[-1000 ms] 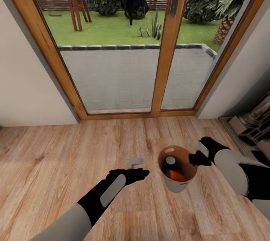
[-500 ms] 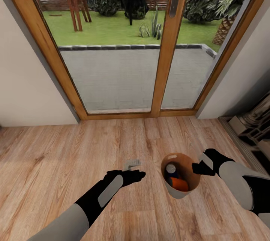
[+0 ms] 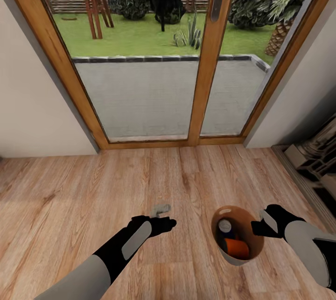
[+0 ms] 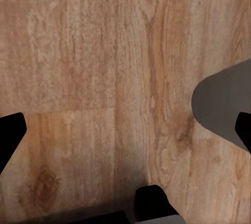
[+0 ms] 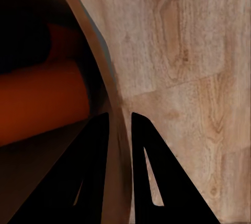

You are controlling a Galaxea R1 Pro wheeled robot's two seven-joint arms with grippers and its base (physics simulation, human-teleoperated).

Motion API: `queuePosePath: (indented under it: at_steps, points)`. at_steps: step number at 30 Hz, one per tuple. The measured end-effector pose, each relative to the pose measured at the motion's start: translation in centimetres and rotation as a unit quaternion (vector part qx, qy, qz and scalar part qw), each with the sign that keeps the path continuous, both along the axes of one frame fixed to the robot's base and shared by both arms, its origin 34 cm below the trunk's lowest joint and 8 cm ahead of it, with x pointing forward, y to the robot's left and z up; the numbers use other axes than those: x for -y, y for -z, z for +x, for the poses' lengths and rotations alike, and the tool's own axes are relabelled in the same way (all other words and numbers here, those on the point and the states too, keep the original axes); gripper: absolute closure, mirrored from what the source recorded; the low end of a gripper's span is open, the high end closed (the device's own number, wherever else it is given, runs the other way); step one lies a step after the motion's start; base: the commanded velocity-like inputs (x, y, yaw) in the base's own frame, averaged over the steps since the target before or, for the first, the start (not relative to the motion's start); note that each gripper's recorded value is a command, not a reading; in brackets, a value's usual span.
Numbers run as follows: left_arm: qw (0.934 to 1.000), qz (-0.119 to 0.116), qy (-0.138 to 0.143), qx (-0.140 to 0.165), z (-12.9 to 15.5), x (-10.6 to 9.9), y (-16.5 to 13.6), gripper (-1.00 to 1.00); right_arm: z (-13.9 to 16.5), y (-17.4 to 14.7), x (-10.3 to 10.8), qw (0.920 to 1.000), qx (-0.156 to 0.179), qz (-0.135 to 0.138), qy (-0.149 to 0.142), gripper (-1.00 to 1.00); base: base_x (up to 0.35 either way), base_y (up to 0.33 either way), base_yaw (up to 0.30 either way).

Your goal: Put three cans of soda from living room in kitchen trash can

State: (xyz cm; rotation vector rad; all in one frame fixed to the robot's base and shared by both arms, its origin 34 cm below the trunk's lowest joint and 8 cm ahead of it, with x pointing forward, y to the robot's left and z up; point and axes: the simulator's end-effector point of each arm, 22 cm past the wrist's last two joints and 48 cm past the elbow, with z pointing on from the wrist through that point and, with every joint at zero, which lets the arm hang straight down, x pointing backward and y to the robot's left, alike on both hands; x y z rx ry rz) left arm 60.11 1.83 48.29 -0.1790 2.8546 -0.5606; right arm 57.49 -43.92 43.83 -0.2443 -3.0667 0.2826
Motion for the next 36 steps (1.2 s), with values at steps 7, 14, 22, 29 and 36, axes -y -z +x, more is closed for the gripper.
queuePosePath:
  at_steps: [7,14,22,29,36]
  points:
    - [0.9998,0.018,-0.003,-0.005,-0.3,-0.9,0.5,-1.0,-2.2,0.7,0.6,0.9999,-0.015,-0.005,-0.001,1.0,0.0,0.0,0.0]
    - [0.9998,0.022,-0.002,-0.003,-0.2,-1.0,0.6,-1.0,-3.3,1.1,0.4,0.9998,-0.021,-0.001,0.005,1.0,0.0,0.0,0.0]
    - [0.9998,0.022,-0.002,-0.001,-0.2,-0.9,0.5,-1.0,-2.9,1.6,0.8,0.9999,0.009,-0.006,-0.001,1.0,0.0,0.0,0.0]
    - [0.9998,0.022,-0.002,-0.001,-0.2,-0.9,0.5,-1.0,-3.9,2.0,1.6,0.9997,0.011,-0.018,-0.016,1.0,0.0,0.0,0.0]
    - [0.9998,0.021,-0.002,0.0,-0.2,-0.8,0.5,-1.0,-4.1,2.0,2.0,0.9997,0.013,-0.019,-0.012,1.0,0.0,0.0,0.0]
